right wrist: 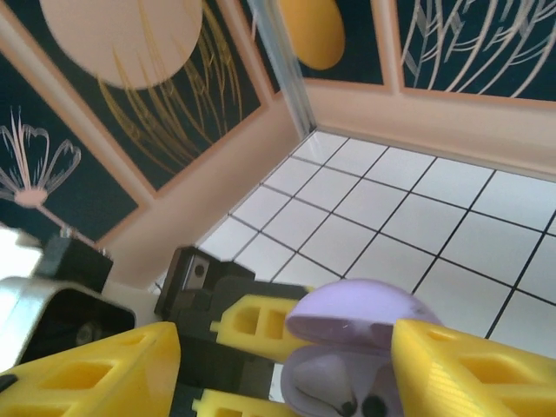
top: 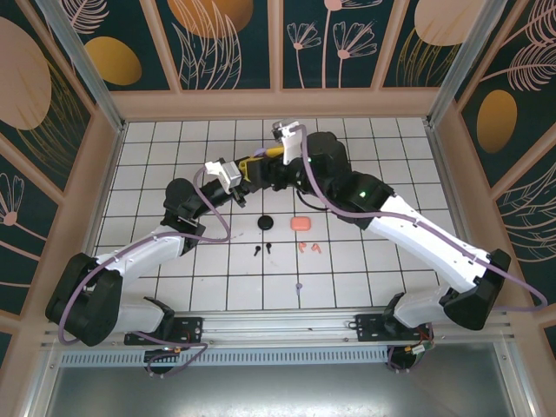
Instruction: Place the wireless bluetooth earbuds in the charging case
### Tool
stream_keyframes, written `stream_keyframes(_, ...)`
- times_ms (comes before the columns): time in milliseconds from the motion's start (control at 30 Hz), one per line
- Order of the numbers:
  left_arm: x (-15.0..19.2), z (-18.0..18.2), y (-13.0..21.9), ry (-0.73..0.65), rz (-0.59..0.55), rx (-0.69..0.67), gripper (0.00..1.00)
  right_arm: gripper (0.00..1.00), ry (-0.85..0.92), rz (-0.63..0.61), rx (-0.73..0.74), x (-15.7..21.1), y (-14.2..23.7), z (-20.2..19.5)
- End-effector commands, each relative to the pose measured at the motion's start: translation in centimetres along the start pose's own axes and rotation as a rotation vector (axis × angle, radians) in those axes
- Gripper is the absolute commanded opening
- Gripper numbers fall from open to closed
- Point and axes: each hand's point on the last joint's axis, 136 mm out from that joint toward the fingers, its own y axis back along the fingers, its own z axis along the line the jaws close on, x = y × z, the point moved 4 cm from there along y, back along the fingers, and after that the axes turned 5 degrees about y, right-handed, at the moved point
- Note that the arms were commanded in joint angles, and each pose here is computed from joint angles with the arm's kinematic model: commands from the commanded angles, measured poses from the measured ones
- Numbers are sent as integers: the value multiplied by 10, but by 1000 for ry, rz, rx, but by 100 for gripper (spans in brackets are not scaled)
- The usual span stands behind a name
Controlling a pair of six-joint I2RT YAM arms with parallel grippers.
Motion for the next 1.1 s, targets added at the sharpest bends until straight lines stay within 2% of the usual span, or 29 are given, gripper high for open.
stream_keyframes(0,-18,-8,0,-33,-62,24,0,68,-88,-176,29,-48,47,-4)
stream_keyframes(100,-16,-8,1,-30,-60,16,0,69,-141,-182,48,-44,67,-11)
stream_keyframes(233,-15,-7,3,-26,-62,0,0,69,-219,-121,137,-11,80,-30)
stream_keyframes(367,-16,-3,5,-15,-76,-32,0,68,-307,23,239,45,77,-51)
stream_keyframes(500,-20,-3,7,-8,-90,-50,0,64,-411,225,314,120,70,-65)
stream_keyframes(700,-22,-3,14,3,-107,-78,0,59,-492,483,405,219,66,-65)
stream_keyframes(900,-23,-3,18,19,-127,-91,0,55,-498,666,495,281,61,-52)
stream_keyframes(1067,-24,-4,19,11,-131,-97,0,52,-515,748,570,312,55,-44)
